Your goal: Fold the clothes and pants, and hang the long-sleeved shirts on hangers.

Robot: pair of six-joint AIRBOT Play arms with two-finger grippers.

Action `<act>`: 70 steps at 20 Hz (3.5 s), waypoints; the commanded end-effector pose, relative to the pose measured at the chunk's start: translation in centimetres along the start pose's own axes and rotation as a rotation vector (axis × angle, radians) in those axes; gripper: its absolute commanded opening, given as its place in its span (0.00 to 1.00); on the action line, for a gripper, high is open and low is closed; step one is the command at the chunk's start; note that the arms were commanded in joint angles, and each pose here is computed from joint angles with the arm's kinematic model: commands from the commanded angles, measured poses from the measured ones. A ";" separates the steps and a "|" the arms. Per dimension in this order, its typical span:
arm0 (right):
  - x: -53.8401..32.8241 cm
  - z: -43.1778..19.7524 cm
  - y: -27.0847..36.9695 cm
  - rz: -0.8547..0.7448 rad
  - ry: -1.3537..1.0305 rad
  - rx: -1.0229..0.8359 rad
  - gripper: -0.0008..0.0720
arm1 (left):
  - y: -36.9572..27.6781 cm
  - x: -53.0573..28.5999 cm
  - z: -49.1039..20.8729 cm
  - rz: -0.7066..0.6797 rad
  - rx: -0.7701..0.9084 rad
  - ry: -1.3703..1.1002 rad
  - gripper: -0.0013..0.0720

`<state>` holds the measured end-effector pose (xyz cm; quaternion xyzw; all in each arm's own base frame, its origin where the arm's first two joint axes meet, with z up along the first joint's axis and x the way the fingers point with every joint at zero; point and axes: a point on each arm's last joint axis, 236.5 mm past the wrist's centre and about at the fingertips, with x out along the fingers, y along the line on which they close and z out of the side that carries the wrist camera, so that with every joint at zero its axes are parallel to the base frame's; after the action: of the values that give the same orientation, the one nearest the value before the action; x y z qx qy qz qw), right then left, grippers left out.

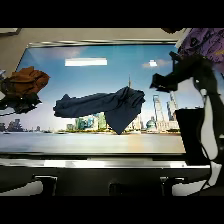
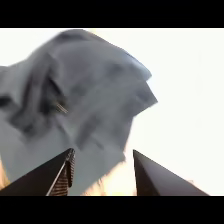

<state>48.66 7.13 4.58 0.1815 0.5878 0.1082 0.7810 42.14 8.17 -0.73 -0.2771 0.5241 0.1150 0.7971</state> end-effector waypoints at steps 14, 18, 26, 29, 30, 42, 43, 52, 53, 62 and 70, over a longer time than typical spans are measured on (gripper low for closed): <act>14.3 -16.0 3.8 0.226 0.160 0.185 0.67 | 3.4 -3.3 -0.6 0.014 -0.057 0.037 0.58; 15.2 -15.1 3.7 0.202 0.112 0.219 0.66 | 3.9 -3.3 -0.1 0.033 -0.046 0.018 0.58; 14.1 -14.7 4.1 0.208 0.096 0.193 0.05 | 1.4 1.4 -3.2 -0.185 -0.080 0.151 0.85; 12.0 -13.7 5.1 0.220 0.049 0.155 0.05 | 0.0 4.9 -6.2 -0.315 -0.110 0.233 0.82; 11.3 -13.4 5.4 0.227 0.035 0.146 0.05 | -0.1 5.8 -7.1 -0.325 -0.112 0.261 0.82; 8.0 -13.7 7.0 0.249 0.029 0.127 0.05 | -2.5 10.4 -7.3 -0.299 -0.059 0.205 0.28; 7.8 -13.6 7.1 0.251 0.023 0.125 0.05 | -2.8 10.4 -7.4 -0.299 -0.048 0.203 0.04; -8.3 -1.5 12.7 0.165 -0.373 -0.206 0.05 | -12.8 -8.3 6.6 -0.464 0.196 -0.260 0.03; -12.1 0.0 13.9 0.147 -0.443 -0.250 0.05 | -14.2 -13.0 8.3 -0.469 0.243 -0.354 0.03; -41.8 -8.6 19.6 0.147 -0.931 -0.423 0.05 | -12.4 -42.3 2.0 -0.250 0.323 -0.813 0.03; -44.7 -8.7 17.4 0.083 -1.030 -0.329 0.05 | -10.7 -42.2 -2.6 -0.229 0.270 -0.728 0.03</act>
<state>26.68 8.48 49.28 0.1071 0.0941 0.1588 0.9770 27.77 2.20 41.74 -0.1538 0.1533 0.0336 0.9756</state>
